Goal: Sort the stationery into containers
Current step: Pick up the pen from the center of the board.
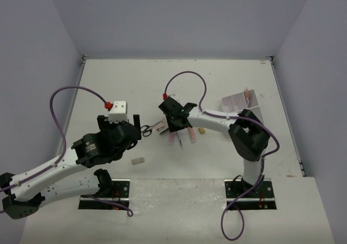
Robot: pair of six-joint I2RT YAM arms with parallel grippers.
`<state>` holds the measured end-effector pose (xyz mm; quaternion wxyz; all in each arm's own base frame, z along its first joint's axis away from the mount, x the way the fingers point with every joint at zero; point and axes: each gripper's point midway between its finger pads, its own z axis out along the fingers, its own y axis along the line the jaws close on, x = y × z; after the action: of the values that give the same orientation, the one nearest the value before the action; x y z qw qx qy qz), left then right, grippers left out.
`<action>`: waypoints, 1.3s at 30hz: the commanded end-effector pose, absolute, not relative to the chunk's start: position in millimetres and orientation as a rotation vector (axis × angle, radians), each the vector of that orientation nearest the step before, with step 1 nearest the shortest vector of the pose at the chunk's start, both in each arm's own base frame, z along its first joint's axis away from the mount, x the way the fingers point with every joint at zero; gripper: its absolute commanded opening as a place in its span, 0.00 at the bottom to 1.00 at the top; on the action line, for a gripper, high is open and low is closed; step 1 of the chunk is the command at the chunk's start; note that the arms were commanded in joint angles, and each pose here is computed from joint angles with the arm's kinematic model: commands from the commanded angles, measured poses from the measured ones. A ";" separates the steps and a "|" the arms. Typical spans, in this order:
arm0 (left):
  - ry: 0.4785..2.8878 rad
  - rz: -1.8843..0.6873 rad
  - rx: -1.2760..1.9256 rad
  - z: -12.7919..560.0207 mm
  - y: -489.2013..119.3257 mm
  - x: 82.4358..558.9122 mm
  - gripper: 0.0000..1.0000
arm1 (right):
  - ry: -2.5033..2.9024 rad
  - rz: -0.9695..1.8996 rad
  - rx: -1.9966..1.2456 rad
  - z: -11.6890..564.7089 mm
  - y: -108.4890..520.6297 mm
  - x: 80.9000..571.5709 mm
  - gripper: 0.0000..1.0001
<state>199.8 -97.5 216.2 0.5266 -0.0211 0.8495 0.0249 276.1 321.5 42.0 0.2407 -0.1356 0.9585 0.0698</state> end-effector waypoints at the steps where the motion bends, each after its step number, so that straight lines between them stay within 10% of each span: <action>1: 1.981 0.013 -0.099 232.8 -97.2 203.0 1.00 | 2.641 0.129 -0.352 35.1 320.9 283.2 0.27; 39: 1.995 0.011 -0.056 228.6 -104.4 204.3 1.00 | 2.685 0.067 -0.332 10.4 305.3 301.9 0.25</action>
<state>199.5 -100.1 218.8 0.5282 -0.0145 0.8489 0.0146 300.4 304.0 18.4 0.2284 -0.1168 0.9662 0.0260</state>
